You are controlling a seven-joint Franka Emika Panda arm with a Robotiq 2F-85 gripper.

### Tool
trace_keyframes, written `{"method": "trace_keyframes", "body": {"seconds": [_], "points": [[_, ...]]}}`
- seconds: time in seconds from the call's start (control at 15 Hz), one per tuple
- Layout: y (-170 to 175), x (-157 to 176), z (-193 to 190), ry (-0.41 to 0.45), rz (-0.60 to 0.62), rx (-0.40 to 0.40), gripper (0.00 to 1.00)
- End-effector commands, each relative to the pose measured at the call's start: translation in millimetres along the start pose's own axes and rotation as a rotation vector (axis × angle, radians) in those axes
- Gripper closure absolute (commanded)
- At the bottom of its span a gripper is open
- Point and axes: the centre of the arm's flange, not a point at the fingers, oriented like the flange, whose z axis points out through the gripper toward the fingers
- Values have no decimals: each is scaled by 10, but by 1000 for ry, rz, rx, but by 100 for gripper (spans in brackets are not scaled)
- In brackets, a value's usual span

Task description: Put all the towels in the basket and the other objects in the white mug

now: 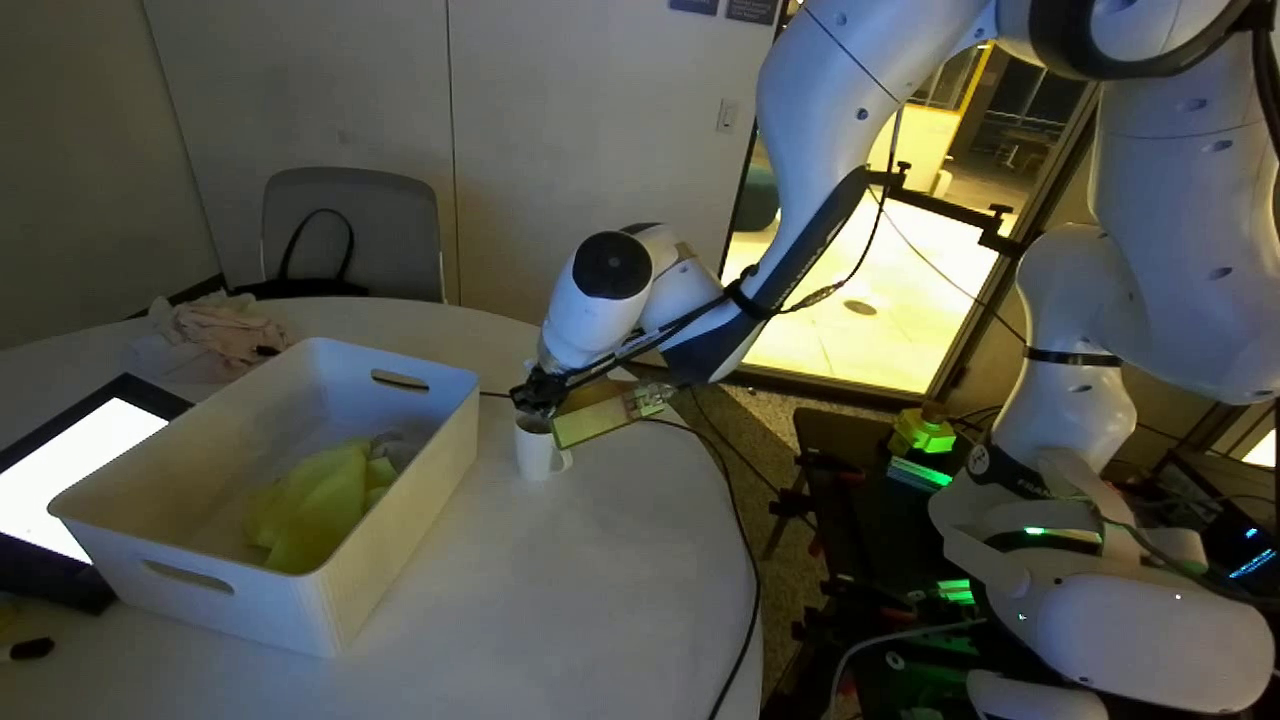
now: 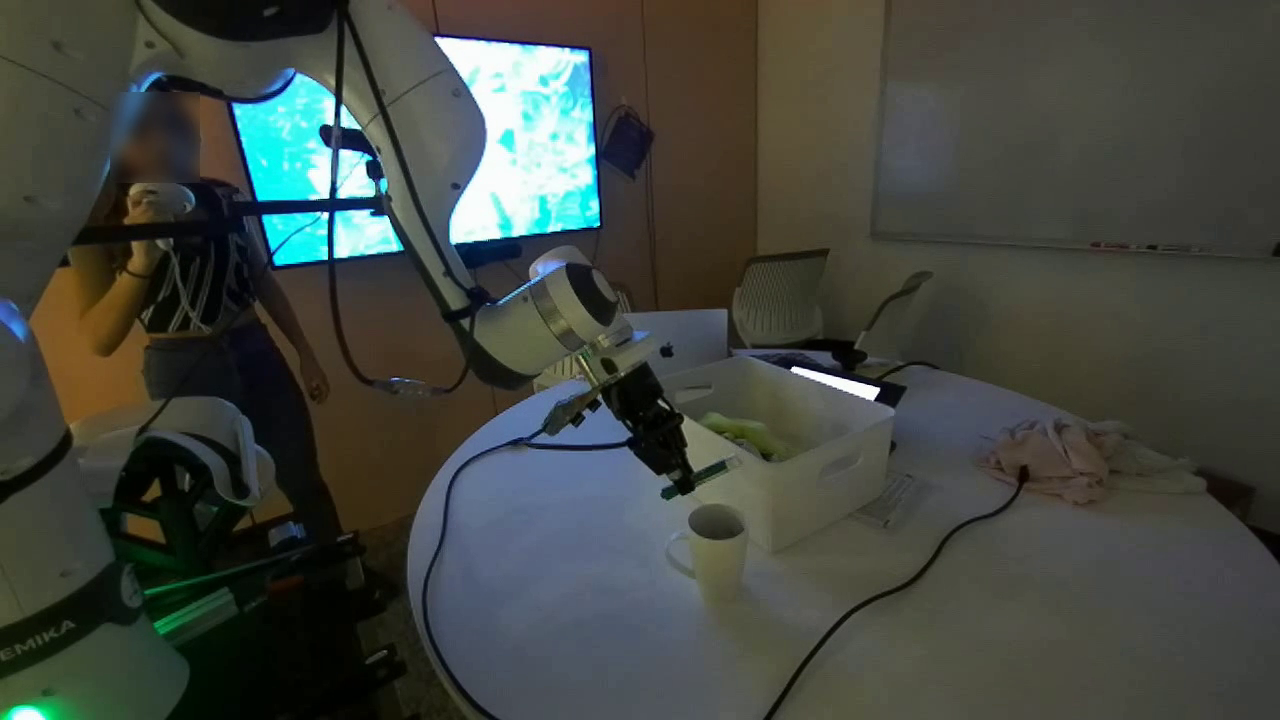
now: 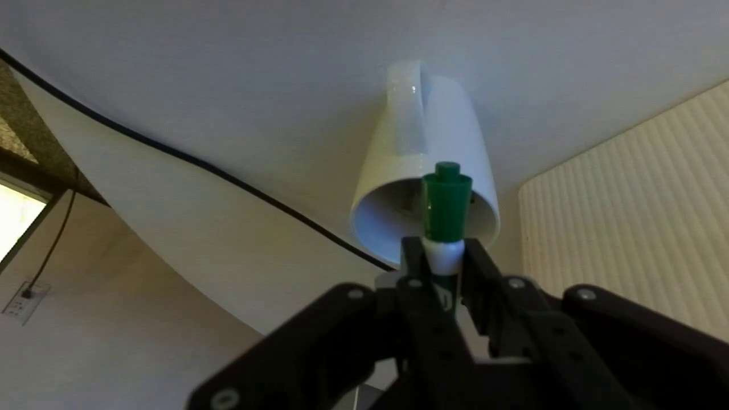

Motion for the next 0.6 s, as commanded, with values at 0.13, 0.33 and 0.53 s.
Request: {"method": "trace_keyframes", "body": {"seconds": [0.13,0.33,0.53], "points": [[-109,76,135,73,34,1,95],[-137,80,240,92,60,-15,95],[-134,92,340,111,96,-29,95]]}}
